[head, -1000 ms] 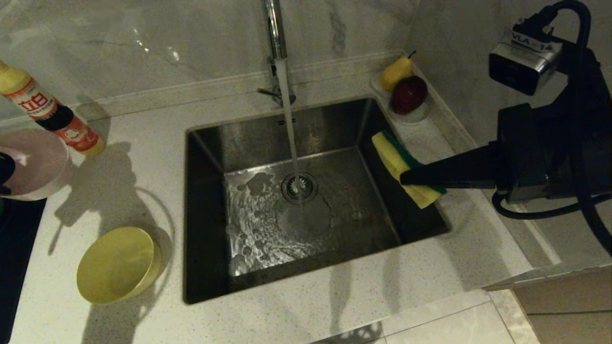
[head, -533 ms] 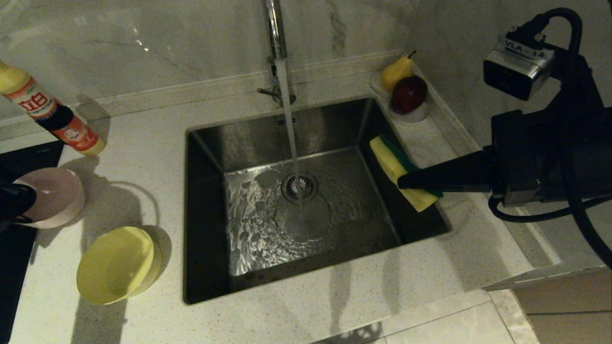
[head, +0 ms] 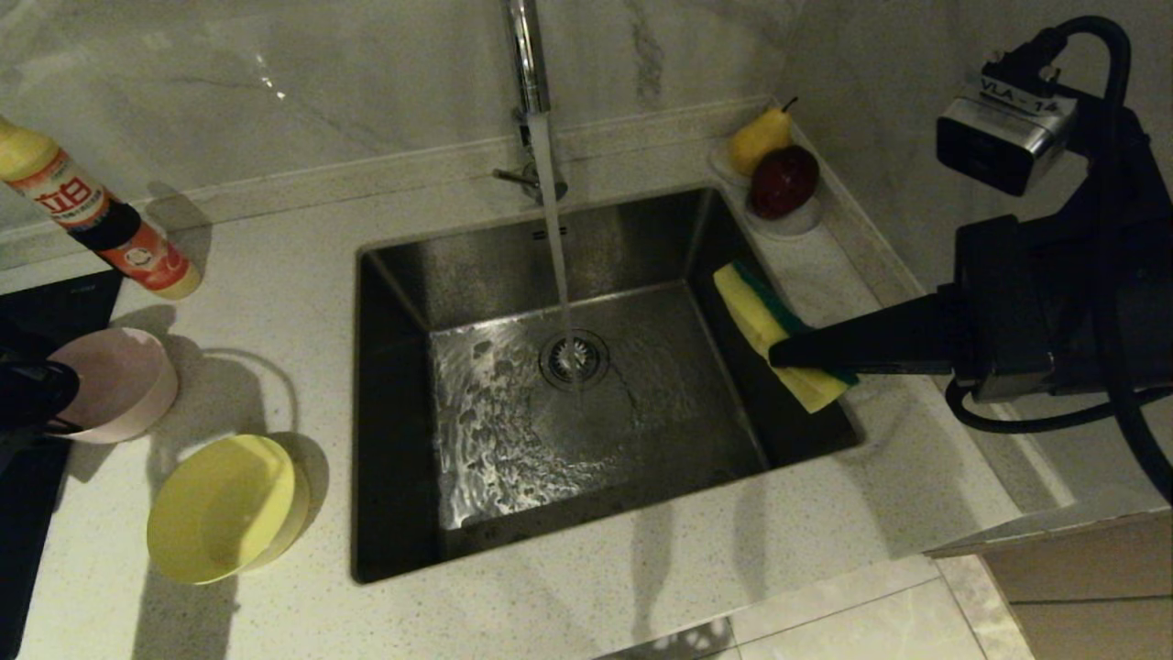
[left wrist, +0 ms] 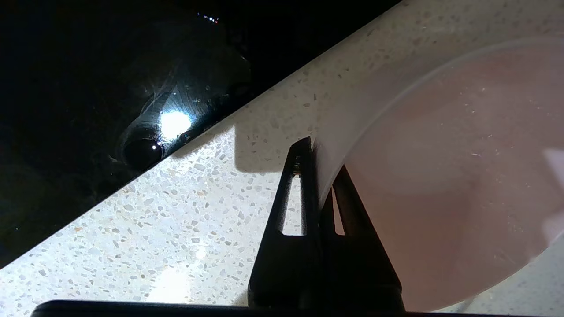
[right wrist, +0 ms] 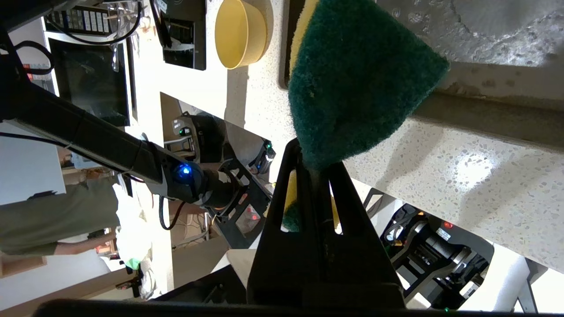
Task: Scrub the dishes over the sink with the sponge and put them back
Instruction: Place the bowl on the table
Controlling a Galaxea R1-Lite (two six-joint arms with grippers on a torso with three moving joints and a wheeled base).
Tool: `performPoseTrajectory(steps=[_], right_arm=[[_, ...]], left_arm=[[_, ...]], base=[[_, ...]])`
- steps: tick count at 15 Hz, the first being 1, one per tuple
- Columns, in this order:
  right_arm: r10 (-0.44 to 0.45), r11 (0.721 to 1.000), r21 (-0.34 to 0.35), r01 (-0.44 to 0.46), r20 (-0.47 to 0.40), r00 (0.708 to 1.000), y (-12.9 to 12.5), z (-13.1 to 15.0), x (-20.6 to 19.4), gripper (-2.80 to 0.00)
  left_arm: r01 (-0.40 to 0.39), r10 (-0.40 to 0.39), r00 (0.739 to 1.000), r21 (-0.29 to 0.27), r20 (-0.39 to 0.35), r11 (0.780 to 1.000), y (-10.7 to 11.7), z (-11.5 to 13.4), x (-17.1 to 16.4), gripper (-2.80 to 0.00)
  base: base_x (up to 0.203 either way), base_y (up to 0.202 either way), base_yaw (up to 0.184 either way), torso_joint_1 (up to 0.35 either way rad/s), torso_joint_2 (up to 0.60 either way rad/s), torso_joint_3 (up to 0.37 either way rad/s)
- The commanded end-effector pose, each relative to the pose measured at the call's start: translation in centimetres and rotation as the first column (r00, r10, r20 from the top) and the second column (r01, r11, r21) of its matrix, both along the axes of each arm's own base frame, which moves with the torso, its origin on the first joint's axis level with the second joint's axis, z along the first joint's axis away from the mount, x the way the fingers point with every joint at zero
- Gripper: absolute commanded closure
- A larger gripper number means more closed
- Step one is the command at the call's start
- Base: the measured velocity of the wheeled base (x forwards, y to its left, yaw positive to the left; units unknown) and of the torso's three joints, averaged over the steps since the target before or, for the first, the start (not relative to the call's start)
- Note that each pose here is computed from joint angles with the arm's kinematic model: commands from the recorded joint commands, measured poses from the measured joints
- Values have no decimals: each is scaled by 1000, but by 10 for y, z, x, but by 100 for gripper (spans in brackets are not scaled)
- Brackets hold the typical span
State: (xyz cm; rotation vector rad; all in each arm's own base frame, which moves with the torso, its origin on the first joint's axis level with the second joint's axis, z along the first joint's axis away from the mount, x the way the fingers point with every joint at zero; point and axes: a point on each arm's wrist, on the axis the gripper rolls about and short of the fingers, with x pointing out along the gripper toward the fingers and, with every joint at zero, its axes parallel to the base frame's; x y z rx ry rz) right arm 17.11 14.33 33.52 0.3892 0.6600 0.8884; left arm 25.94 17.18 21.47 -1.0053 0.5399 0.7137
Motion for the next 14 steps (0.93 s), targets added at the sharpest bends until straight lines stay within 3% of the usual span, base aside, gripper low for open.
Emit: performPoseTrajectory(steps=[1, 3, 6, 9, 10, 12, 14], right_arm=[[1, 1000, 2, -1, -3, 1000, -1, 0, -1, 0], [1, 1000, 3, -1, -2, 1000, 0, 1, -1, 0], [4, 1000, 3, -4, -3, 1000, 0, 1, -1, 0], [3, 1000, 4, -3, 2, 1000, 0, 2, -1, 0], [3, 1000, 4, -3, 2, 1000, 0, 2, -1, 0], [2, 1000, 0, -2, -5, 1000, 1, 0, 1, 0], [1, 1000, -3, -1, -8, 1000, 2, -1, 2, 0]], left_arm=[[-2, 2, 1000, -9, -4, 1000, 1, -2, 1, -280], [-18, 18, 1000, 0, 24, 1000, 2, 6, -2, -280], [-7, 6, 992, 12, 129, 1000, -5, 35, -17, -280], [-16, -3, 970, 78, 243, 997, -21, 75, -45, -280], [-17, -12, 962, 105, 274, 994, -28, 87, -56, 0], [13, -51, 965, 150, 257, 989, -40, 98, -70, 0], [105, -138, 979, 208, 149, 972, -48, 94, -79, 0]], base=[[0, 0, 0, 0, 0, 0], [0, 0, 0, 0, 0, 0], [0, 0, 0, 0, 0, 0], [0, 0, 0, 0, 0, 0], [0, 0, 0, 0, 0, 0], [0, 0, 0, 0, 0, 0], [0, 0, 0, 0, 0, 0]])
